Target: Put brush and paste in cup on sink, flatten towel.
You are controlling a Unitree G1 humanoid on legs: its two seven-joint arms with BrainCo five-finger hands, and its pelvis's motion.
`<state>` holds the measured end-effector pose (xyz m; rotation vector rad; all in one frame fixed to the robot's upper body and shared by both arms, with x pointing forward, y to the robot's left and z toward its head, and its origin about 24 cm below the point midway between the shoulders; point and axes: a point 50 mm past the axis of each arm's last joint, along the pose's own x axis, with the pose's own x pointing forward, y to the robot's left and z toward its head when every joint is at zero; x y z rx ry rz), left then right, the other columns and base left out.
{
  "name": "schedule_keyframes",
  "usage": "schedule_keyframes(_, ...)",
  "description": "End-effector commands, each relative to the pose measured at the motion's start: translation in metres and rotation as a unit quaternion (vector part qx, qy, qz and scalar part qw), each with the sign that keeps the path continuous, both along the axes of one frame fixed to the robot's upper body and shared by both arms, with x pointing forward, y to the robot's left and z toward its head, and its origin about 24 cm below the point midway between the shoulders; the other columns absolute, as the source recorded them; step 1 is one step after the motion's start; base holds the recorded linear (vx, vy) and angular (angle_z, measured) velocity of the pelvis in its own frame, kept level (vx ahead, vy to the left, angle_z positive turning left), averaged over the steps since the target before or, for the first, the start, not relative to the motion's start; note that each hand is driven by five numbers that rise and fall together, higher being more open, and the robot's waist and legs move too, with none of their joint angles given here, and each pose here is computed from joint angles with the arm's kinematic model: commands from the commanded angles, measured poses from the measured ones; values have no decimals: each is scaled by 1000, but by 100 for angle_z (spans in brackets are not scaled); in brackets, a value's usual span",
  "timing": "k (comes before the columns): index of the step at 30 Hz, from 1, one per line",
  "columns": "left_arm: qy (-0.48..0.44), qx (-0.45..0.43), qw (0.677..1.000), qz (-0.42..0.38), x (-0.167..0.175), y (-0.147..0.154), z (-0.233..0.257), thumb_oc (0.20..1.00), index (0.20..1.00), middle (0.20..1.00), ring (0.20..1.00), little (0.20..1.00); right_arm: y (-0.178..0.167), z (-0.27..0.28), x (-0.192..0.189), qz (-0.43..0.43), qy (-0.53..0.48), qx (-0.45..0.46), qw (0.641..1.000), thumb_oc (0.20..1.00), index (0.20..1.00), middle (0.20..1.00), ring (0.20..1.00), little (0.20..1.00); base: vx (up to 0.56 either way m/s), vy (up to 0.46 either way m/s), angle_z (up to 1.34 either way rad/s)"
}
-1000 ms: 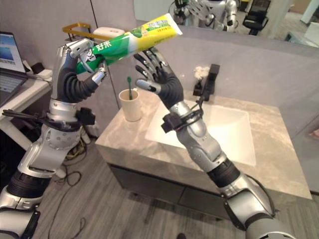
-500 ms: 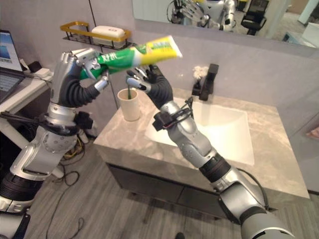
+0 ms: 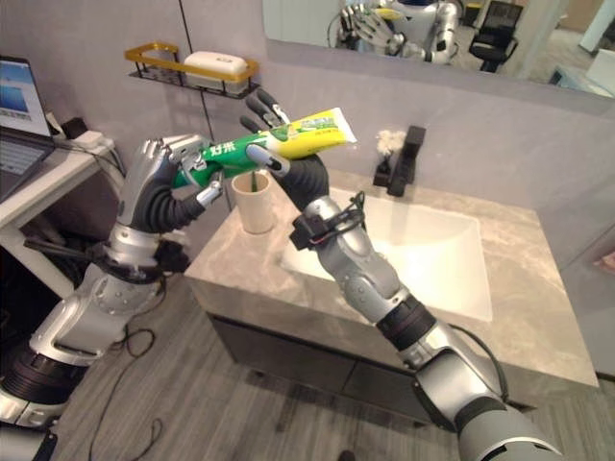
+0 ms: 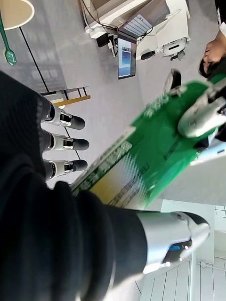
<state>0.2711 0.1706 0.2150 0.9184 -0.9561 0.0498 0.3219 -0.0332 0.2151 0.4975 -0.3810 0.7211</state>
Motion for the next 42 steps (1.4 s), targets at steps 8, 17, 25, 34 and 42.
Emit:
schedule_keyframes(8, 48, -35, 997, 44, 9, 19, -22, 200, 200, 200, 200, 200, -6, 61, -16, 9, -101, 117, 988, 1000, 1000, 1000, 1000, 1000, 0, 0, 0)
schedule_keyframes(17, 78, -63, 994, 45, 12, 18, -35, 200, 200, 200, 200, 200, -1, 61, -18, 26, -97, 132, 986, 573, 573, 573, 573, 573, 0, 0, 0)
schedule_keyframes(25, 61, -59, 996, 25, 13, 7, -27, 200, 200, 200, 200, 200, 5, 54, -18, 36, -80, 128, 988, 200, 200, 200, 200, 200, 0, 0, 0)
schedule_keyframes(34, 40, -48, 998, 4, 15, -7, -19, 200, 200, 200, 200, 200, 12, 47, -20, 48, -70, 117, 990, 200, 200, 200, 200, 200, 0, 0, 0)
schedule_keyframes(42, 22, -51, 998, -13, 14, -15, -11, 200, 200, 200, 200, 200, 15, 47, -21, 41, -70, 125, 989, 200, 200, 200, 200, 200, 0, 0, 0)
